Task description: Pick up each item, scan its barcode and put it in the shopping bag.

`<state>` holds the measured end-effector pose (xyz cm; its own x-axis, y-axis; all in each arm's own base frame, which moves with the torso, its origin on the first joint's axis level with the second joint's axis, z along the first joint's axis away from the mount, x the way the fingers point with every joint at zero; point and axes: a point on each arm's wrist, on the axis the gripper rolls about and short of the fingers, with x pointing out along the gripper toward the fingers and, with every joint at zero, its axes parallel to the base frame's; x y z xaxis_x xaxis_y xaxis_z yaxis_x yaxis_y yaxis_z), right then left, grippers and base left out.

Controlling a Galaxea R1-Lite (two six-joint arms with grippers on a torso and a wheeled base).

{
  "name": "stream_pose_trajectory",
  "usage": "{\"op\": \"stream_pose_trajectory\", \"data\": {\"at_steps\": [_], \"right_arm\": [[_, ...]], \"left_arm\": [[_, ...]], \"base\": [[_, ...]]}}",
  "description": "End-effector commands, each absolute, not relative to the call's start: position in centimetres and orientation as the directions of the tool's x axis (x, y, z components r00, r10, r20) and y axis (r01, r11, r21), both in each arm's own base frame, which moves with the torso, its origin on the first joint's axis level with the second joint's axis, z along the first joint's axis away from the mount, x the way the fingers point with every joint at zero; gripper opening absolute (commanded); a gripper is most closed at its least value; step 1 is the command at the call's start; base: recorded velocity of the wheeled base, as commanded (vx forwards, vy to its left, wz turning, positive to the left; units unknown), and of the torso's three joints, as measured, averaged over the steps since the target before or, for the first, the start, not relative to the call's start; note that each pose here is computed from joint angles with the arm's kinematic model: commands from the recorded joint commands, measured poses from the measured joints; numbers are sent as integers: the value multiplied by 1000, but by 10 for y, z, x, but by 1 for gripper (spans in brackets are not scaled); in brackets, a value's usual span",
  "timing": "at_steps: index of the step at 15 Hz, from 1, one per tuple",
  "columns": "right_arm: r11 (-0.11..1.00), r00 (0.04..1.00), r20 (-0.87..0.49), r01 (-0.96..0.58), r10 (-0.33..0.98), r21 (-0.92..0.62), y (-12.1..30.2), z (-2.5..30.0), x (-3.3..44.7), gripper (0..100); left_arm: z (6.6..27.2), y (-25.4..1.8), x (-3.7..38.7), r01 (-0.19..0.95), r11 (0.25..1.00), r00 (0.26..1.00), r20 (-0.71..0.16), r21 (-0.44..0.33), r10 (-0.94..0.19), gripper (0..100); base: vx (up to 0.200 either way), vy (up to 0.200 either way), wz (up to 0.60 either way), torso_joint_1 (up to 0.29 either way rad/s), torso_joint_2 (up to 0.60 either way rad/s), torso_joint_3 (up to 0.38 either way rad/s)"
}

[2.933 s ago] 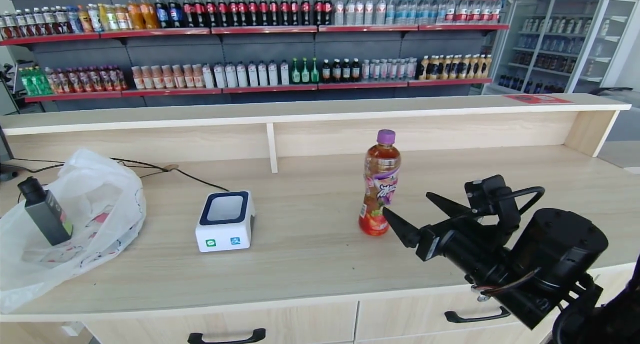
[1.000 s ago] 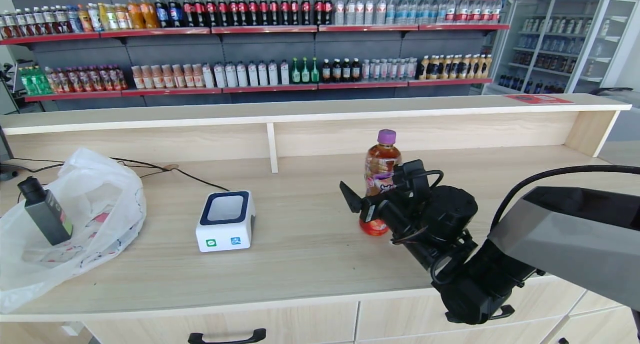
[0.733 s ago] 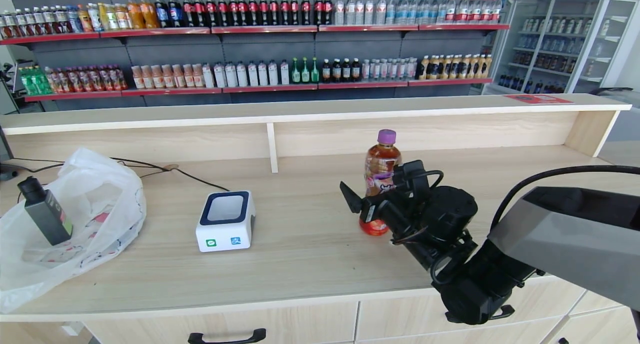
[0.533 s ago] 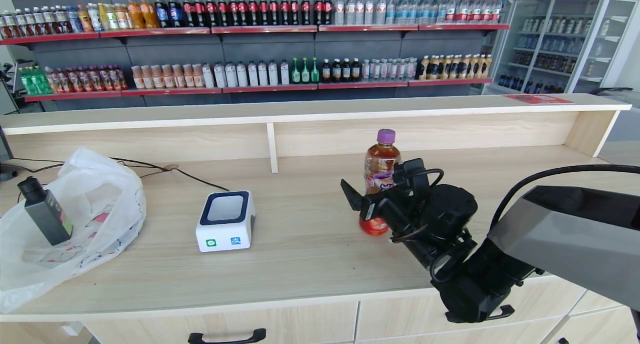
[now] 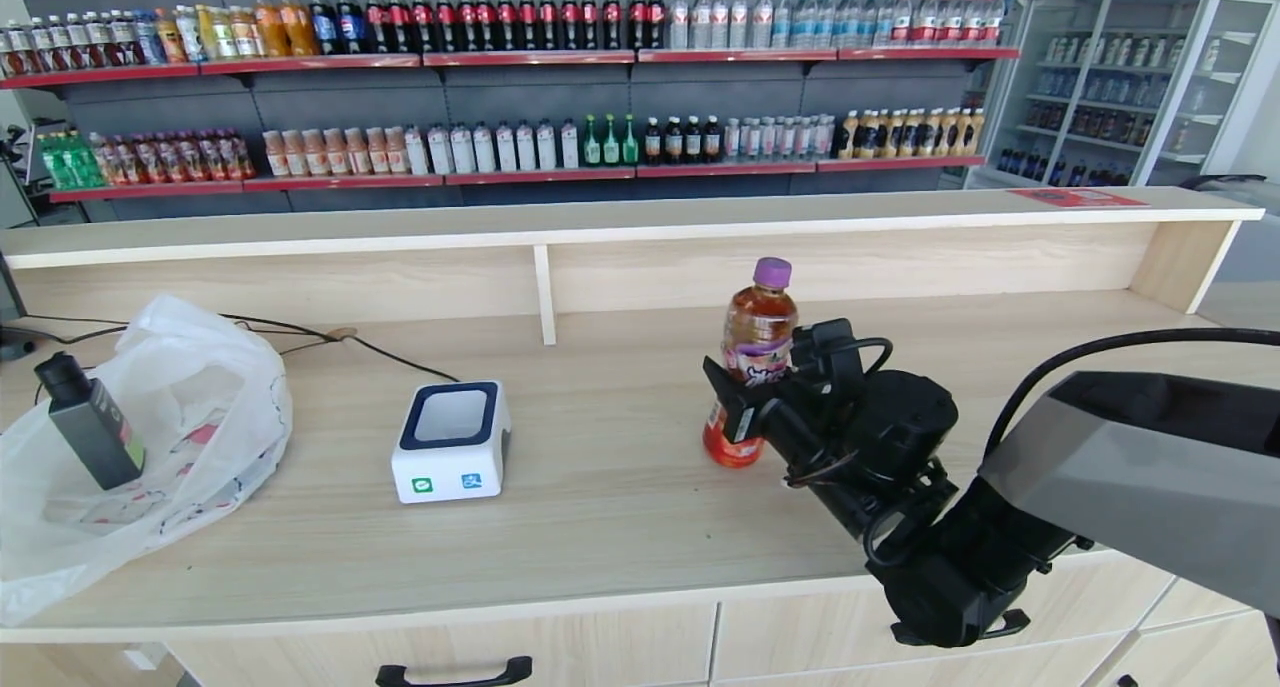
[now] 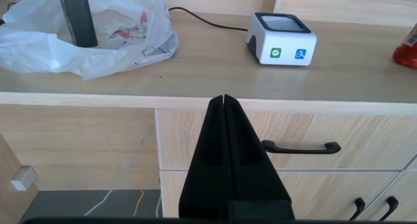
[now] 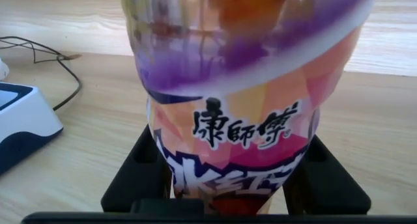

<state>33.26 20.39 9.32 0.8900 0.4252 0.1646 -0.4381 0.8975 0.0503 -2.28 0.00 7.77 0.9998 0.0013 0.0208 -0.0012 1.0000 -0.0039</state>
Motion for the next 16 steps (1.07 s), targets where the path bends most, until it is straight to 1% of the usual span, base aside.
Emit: {"op": "stream_pose_trajectory", "data": {"at_steps": [1, 8, 16], "right_arm": [[897, 887, 180, -440, 424, 53, 202, 101, 329, 0], [895, 882, 210, -442, 421, 63, 194, 120, 316, 0], [903, 889, 221, -424, 401, 67, 165, 146, 283, 0]], "left_arm": [[78, 0, -23, -1, 1000, 1000, 21, -5, 2, 0], [77, 0, -23, -1, 1000, 1000, 14, -6, 2, 0], [77, 0, -23, -1, 1000, 1000, 11, -5, 2, 0]], "base": [[0, 0, 0, 0, 0, 0], [0, 0, 0, 0, 0, 0], [0, 0, 0, 0, 0, 0]]}}
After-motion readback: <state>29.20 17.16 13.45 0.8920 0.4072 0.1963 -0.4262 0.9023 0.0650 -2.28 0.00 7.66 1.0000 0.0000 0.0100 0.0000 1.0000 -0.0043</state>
